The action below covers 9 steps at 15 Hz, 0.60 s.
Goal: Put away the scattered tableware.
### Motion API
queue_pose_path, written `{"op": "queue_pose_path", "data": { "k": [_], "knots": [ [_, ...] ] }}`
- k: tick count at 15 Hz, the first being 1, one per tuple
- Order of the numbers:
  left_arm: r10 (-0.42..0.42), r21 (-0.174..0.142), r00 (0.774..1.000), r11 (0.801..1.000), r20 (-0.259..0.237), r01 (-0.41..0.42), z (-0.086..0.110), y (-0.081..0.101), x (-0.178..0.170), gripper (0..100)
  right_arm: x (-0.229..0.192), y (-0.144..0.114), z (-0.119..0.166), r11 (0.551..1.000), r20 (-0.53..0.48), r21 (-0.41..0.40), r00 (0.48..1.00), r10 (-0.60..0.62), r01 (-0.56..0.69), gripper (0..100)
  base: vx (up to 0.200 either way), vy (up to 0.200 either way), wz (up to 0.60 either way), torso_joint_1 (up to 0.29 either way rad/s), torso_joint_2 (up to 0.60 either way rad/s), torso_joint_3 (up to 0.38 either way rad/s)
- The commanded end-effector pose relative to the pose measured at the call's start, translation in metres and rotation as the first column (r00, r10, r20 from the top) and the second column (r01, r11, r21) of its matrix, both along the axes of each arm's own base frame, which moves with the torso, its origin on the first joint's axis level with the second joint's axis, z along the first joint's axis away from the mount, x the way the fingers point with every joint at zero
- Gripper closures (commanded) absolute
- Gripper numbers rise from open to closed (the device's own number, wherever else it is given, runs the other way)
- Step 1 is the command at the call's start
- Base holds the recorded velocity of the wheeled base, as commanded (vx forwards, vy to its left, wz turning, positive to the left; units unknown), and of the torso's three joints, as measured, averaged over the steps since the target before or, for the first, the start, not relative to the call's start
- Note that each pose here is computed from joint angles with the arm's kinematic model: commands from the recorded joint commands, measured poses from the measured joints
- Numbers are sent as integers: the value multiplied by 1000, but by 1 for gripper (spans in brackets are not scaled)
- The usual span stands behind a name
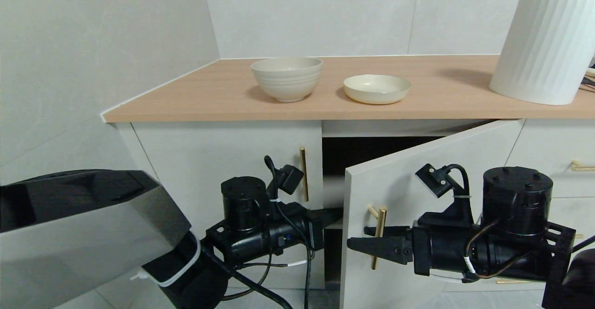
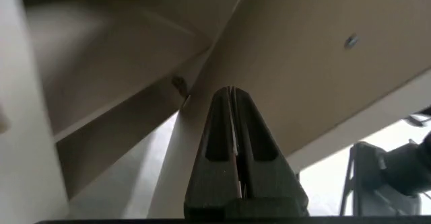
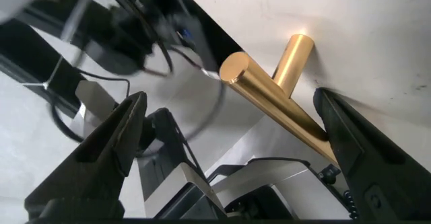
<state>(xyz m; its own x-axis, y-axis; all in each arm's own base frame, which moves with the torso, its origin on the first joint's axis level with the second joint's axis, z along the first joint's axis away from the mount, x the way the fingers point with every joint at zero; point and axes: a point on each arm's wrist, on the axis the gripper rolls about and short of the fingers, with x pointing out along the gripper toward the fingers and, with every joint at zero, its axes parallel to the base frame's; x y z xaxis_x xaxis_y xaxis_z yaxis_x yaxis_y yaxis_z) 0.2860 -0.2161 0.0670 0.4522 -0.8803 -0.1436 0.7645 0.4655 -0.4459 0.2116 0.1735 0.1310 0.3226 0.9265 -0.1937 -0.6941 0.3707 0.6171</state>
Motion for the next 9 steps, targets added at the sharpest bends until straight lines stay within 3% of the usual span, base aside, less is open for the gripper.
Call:
{"op": "queue_pose_path", "data": {
  "k": [1,8,9],
  "knots": [
    [-24,3,1000,1000,-5,24,-10,-13,2,100,2,0,1,998,27,-7,998,-55,55,0,0,0,0,0,0,0],
    [-50,-31,998,998,45,51,4,-27,5,100,8,-23,3,972,165,-65,963,-212,225,0,0,0,0,0,0,0],
    [-48,-37,997,998,52,50,8,-26,4,100,1,-30,2,951,252,-119,935,-249,285,0,0,0,0,0,0,0]
  ]
}}
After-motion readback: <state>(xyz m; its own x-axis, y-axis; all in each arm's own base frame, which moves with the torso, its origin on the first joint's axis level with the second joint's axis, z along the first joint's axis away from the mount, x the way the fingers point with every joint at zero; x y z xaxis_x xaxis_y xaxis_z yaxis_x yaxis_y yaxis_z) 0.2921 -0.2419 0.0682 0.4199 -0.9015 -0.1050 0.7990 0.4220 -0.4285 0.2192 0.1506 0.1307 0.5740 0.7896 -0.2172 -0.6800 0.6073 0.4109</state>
